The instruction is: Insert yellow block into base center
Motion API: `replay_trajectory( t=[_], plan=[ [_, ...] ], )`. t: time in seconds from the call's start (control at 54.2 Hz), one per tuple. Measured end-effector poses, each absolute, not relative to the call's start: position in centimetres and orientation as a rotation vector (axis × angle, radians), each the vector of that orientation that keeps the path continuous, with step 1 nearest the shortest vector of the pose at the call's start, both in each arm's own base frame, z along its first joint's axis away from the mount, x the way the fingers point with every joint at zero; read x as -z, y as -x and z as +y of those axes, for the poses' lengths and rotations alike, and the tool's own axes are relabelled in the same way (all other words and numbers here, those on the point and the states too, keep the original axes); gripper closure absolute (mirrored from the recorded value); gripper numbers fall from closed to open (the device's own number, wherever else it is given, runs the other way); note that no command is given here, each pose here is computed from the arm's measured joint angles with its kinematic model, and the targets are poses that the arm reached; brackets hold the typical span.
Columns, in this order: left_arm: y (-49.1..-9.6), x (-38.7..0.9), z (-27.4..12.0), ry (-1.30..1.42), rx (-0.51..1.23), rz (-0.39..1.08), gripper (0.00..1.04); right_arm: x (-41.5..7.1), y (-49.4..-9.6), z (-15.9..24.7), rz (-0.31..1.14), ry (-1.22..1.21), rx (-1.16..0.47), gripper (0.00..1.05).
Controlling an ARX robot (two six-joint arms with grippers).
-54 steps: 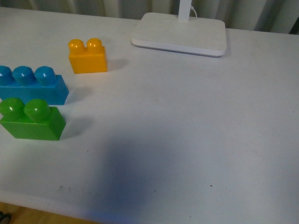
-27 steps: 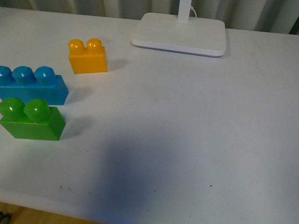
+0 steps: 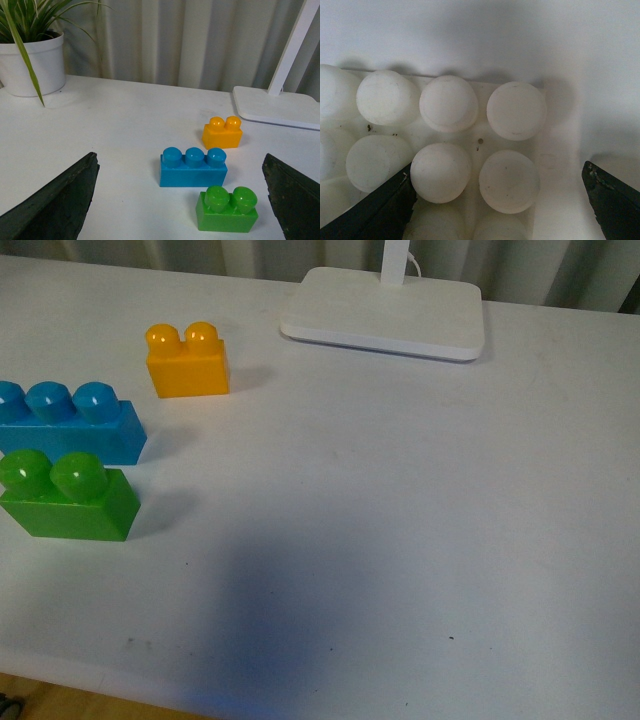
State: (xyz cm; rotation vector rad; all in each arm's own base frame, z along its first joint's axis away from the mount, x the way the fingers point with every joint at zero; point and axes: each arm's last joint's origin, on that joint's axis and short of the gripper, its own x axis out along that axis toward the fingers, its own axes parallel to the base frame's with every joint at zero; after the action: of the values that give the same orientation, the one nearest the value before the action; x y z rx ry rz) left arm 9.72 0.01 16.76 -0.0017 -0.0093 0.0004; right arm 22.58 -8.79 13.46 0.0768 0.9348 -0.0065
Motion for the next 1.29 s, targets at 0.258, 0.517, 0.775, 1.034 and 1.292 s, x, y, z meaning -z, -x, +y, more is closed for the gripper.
replay_trajectory(
  t=[0.258,0.517,0.775,1.034,1.292],
  plan=[
    [-9.7,-16.8,0.0,0.002,-0.001,-0.009,0.06,-13.1,-24.3,-2.2,0.926,-0.118,0.008,0.09],
    [-9.7,-16.8,0.0,0.002,-0.001,-0.009,0.06,-12.5,-27.3,6.6,0.894,-0.153,0.027,0.09],
    [-9.7,-16.8,0.0,0.002,-0.001,-0.009,0.06,-12.3,-28.2,11.5,0.878,-0.160,0.016,0.09],
    [-9.7,-16.8,0.0,0.002,0.000,-0.009,0.06,-12.3,-28.5,14.7,0.877,-0.171,0.021,0.09],
    [-9.7,-16.8,0.0,0.002,-0.001,-0.009,0.06,-12.3,-28.5,17.1,0.874,-0.154,-0.029,0.09]
  ],
)
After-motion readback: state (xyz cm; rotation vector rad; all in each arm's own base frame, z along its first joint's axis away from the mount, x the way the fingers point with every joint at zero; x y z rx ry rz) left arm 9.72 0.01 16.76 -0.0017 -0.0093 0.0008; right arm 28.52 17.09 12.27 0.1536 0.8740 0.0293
